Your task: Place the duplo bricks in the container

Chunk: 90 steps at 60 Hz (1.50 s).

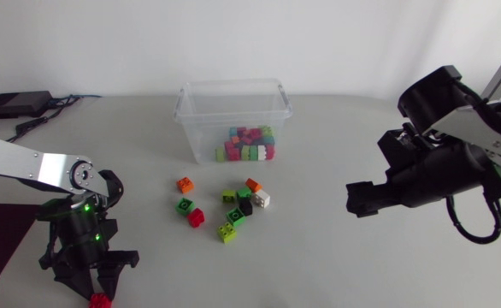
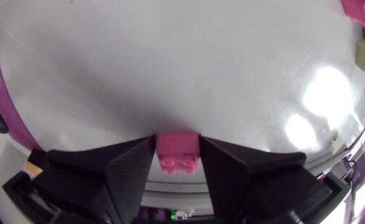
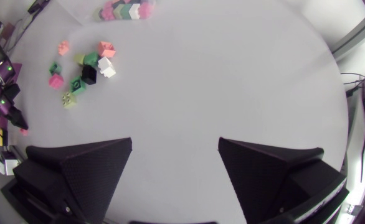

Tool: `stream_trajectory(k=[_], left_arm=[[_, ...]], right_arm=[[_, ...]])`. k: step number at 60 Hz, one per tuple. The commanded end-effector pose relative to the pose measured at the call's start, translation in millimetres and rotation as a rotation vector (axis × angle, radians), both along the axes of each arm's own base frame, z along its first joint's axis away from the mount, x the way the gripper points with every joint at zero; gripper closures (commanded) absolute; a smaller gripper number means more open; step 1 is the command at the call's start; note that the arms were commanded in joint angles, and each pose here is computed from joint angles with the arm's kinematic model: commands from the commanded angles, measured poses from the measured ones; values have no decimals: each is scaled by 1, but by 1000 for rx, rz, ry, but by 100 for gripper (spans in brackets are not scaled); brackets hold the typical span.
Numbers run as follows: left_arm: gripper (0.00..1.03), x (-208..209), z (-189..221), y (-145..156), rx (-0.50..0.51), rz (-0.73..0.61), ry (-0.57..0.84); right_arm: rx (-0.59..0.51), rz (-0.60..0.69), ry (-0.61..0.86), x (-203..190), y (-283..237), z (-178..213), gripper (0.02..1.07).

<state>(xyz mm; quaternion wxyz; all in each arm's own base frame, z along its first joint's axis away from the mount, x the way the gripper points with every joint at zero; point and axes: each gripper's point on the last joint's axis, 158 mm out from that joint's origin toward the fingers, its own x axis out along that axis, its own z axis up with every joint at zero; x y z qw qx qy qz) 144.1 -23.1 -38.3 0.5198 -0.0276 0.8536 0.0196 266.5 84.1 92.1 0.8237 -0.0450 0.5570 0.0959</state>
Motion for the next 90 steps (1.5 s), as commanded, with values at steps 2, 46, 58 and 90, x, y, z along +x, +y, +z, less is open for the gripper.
stream_trajectory(k=[2, 46, 58, 90], left_arm=[[101, -2, -4, 2, 15, 6, -13], [100, 95, 51, -22, -23, -31, -377], [100, 150, 116, -43, -66, -55, -620], [100, 242, 198, -84, -137, -36, -943]], right_arm=[[-33, 24, 87, -21, 5, -21, 7], [-198, 624, 403, -138, 99, -92, 7], [-237, 685, 449, -153, 106, -103, 9], [-275, 729, 495, -159, 124, -122, 27]])
